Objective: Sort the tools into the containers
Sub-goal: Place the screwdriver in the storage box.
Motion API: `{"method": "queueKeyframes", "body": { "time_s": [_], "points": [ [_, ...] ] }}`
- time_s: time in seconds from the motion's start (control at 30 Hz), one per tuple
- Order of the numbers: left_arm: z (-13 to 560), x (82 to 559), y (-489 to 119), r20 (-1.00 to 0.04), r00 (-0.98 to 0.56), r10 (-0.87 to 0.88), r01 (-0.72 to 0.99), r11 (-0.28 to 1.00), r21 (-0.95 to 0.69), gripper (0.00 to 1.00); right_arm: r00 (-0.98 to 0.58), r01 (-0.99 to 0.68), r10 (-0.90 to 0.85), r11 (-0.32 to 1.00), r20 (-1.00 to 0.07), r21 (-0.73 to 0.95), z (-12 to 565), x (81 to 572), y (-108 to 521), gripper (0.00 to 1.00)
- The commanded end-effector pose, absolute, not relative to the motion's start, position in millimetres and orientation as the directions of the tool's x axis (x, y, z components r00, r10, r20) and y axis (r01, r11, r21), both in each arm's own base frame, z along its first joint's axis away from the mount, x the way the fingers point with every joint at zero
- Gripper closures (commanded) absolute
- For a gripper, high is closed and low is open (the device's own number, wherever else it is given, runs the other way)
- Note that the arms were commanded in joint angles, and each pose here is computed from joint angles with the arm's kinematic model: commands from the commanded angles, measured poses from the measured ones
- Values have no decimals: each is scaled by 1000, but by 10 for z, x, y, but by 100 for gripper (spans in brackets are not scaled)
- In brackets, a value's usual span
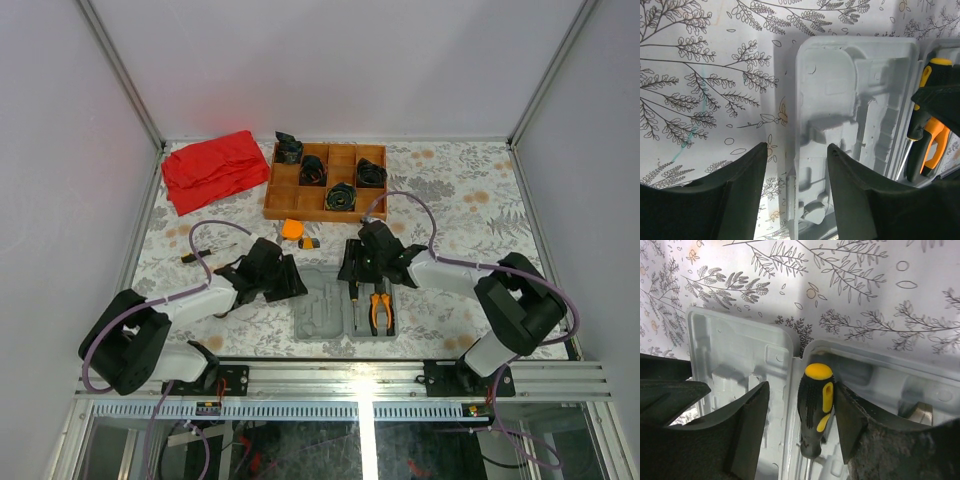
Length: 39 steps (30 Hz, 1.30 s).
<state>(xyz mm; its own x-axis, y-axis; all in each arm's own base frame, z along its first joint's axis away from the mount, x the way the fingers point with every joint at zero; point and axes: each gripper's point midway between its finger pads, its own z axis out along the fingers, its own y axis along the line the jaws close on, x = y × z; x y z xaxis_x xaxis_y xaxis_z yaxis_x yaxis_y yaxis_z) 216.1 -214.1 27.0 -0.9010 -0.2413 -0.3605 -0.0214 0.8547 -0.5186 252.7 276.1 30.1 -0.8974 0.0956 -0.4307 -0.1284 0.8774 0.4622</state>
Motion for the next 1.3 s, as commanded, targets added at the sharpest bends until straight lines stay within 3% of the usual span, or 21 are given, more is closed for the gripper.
{"method": "queueKeyframes", "body": {
  "time_s": [0.0, 0.23, 0.57, 0.8, 1.27],
  "points": [
    [365, 2223, -2202, -392, -882, -261, 0, 833, -553, 50, -849, -140, 119, 890, -516, 435, 599, 2650, 2694, 38],
    [332, 2208, -2197, -385, -885, -262, -7, 834, -551, 50, -824, -150, 97, 913, -558, 380, 762, 2638, 2535, 38],
    [334, 2166, -2225, -371, -892, -256, -1, 824, -566, 51, -848, -116, 60, 948, -526, 295, 574, 2517, 2316, 53],
    [378, 2085, -2235, -361, -895, -264, -2, 810, -587, 51, -872, -177, 7, 927, -489, 330, 428, 2477, 2474, 64],
    [355, 1685, -2329, -319, -912, -259, -5, 783, -621, 51, -842, -362, -145, 867, -520, 344, 370, 2639, 2802, 66]
  ]
}}
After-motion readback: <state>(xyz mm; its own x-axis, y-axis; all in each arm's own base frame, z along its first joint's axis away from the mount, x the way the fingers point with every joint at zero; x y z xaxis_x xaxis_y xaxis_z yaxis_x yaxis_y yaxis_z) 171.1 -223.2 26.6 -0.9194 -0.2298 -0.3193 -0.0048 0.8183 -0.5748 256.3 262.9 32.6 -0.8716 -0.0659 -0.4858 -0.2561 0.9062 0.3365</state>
